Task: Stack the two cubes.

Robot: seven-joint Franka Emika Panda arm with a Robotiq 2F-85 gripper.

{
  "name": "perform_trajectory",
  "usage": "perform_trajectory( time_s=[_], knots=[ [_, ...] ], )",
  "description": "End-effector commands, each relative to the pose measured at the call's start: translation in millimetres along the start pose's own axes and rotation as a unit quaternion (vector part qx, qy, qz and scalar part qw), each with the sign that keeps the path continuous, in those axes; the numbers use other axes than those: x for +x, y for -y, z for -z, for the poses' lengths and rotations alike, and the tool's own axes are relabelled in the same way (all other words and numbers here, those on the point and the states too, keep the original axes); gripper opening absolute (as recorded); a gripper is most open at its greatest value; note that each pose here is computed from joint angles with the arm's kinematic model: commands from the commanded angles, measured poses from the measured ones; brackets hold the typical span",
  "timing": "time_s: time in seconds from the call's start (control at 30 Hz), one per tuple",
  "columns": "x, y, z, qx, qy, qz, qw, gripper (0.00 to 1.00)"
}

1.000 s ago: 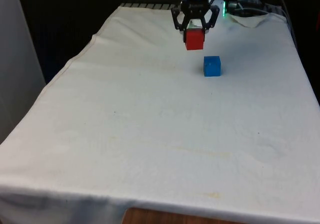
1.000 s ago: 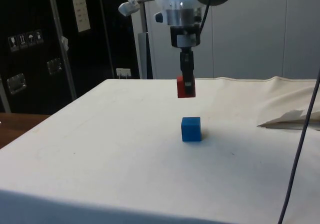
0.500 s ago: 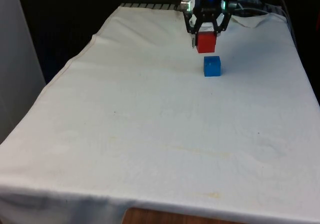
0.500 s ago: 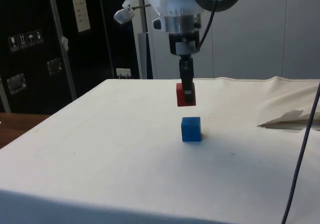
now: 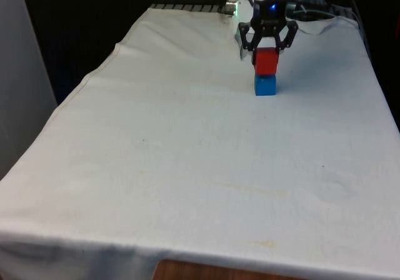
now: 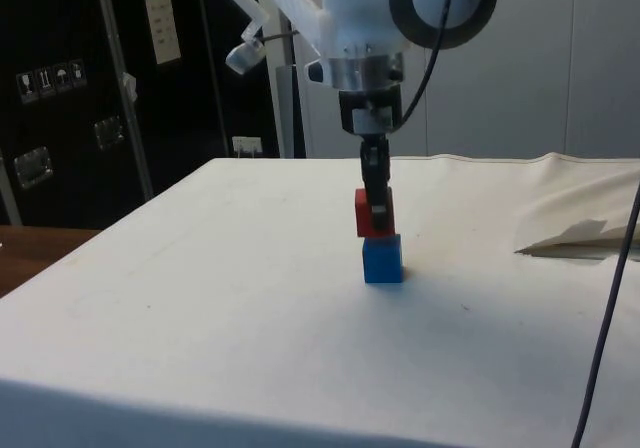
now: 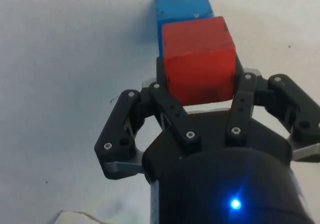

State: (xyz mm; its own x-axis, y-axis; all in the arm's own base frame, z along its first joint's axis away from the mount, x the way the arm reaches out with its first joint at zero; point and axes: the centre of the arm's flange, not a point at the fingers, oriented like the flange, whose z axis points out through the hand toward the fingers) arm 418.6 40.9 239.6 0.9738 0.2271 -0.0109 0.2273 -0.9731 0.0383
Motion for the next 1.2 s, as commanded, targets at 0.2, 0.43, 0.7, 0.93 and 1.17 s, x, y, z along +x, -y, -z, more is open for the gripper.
perform_trajectory(
  time_s=[0.2, 0.43, 0.7, 0.93, 1.17],
  knots=[
    [-8.0, 2.4, -7, -0.001, -0.015, -0.011, 0.99984, 0.01],
    [-10.5, 2.5, -14, 0.001, -0.018, -0.018, 0.99969, 0.01],
    [-10.1, 4.1, -16, 0.002, -0.017, -0.021, 0.99963, 0.01],
    [-10.1, 3.2, -16, 0.002, -0.016, -0.021, 0.99965, 0.01],
    [-10.3, 3.2, -17, 0.002, -0.015, -0.020, 0.99969, 0.18]
  ],
)
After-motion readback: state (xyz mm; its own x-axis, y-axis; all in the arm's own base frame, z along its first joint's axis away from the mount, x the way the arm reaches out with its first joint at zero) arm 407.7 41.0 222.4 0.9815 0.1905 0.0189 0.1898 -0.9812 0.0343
